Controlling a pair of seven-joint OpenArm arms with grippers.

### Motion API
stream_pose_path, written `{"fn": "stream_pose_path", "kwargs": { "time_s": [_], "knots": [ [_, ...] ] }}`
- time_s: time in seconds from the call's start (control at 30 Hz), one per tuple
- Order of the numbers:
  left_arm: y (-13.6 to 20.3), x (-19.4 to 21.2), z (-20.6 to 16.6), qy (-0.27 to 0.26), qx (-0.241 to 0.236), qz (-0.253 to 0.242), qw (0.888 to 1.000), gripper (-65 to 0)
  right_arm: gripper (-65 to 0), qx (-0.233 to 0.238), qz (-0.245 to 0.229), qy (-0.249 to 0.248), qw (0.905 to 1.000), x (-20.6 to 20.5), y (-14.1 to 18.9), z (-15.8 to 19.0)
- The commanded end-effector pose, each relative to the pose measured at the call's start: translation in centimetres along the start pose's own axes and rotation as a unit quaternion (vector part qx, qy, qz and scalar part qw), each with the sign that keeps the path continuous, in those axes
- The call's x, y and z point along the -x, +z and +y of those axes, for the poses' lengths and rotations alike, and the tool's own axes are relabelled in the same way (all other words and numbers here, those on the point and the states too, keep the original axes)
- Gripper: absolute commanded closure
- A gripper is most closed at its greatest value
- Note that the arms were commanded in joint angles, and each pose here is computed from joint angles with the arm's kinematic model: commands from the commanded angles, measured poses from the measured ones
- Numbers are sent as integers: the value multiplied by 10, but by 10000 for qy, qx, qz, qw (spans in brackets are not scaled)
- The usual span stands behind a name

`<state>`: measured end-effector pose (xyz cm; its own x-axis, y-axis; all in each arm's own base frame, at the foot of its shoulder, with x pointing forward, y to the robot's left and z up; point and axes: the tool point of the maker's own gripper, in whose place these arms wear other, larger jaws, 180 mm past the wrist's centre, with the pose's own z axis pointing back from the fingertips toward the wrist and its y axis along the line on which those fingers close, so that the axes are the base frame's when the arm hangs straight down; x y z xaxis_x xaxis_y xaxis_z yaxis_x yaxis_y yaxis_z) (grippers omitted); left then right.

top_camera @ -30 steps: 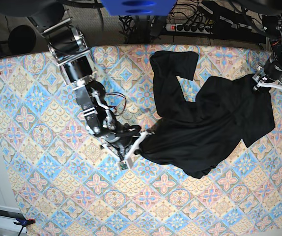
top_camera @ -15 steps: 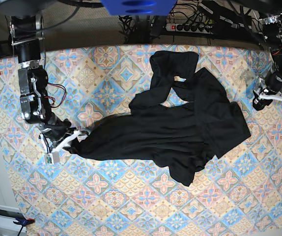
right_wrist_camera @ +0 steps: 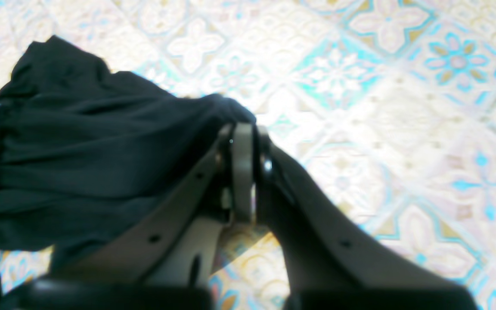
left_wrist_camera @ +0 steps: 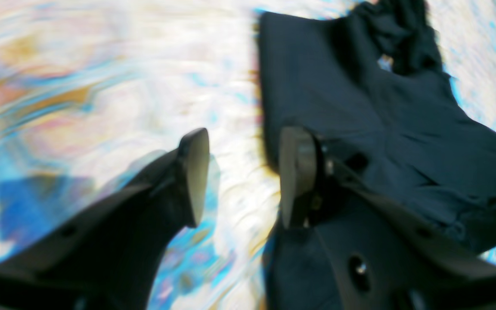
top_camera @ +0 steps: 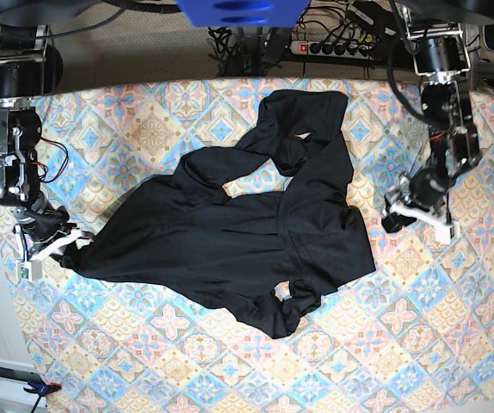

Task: Layout the t-shirt on the table in an organized manner, then fold the t-shirt properly
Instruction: 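Release the shirt with the left gripper and raise it, then reach the left gripper into the shirt middle and grasp fabric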

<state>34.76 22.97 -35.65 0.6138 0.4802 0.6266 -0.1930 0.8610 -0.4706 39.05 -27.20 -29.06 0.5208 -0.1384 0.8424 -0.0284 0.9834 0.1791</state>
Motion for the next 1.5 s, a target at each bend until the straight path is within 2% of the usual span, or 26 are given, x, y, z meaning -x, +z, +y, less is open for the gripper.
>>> {"fn": "stream_pose_path", "kwargs": {
  "time_s": [0.0, 0.23, 0.33, 0.57, 0.63, 0.67, 0.77, 0.8, 0.9, 1.03, 1.23, 1.4, 1.47],
  "knots": [
    [-2, -18, -13, -100, 170, -196, 9996, -266, 0, 56, -331, 72, 9994, -24, 6, -7],
    [-26, -12, -89, -220, 943, -92, 9953, -266, 0, 75, -344, 49, 9994, -25, 6, -8],
    [-43, 10, -119, -466, 1148, 254, 9920, -266, 0, 70, -344, 43, 9994, -24, 6, -8],
    [-99, 51, -135, -1485, 604, 1038, 9816, -260, 0, 40, -300, 55, 9995, -21, 5, -5],
    [-101, 55, -140, -1795, 564, 1094, 9760, -227, 0, -7, -274, 89, 9996, -20, 3, -1],
    [-101, 55, -141, -1853, 569, 1108, 9747, -182, 0, 0, -260, 82, 9996, -19, 2, -2],
    [-98, 35, -118, -1730, 358, 962, 9796, -11, 0, 103, -134, -20, 9999, -10, -1, -11],
    [-95, 25, -106, -1684, 243, 870, 9816, 0, 0, 141, -108, -52, 9998, -8, -2, -15],
    [-77, 2, -67, -1499, -17, 606, 9868, -9, 0, 178, -79, -85, 9998, -6, -3, -18],
    [-35, -28, -36, -1285, 20, 183, 9915, 0, 0, 286, 59, -181, 9994, 5, -5, -28],
    [14, -43, 14, -951, -70, 118, 9954, 0, 0, 328, -22, -213, 9992, 3, -6, -32],
    [18, -38, 13, -704, 101, 188, 9973, 0, 0, 324, -42, -209, 9992, 2, -6, -32],
    [10, -30, -5, -561, 349, 227, 9976, -15, 0, 324, -35, -209, 9992, 3, -6, -32]
  ]
}}
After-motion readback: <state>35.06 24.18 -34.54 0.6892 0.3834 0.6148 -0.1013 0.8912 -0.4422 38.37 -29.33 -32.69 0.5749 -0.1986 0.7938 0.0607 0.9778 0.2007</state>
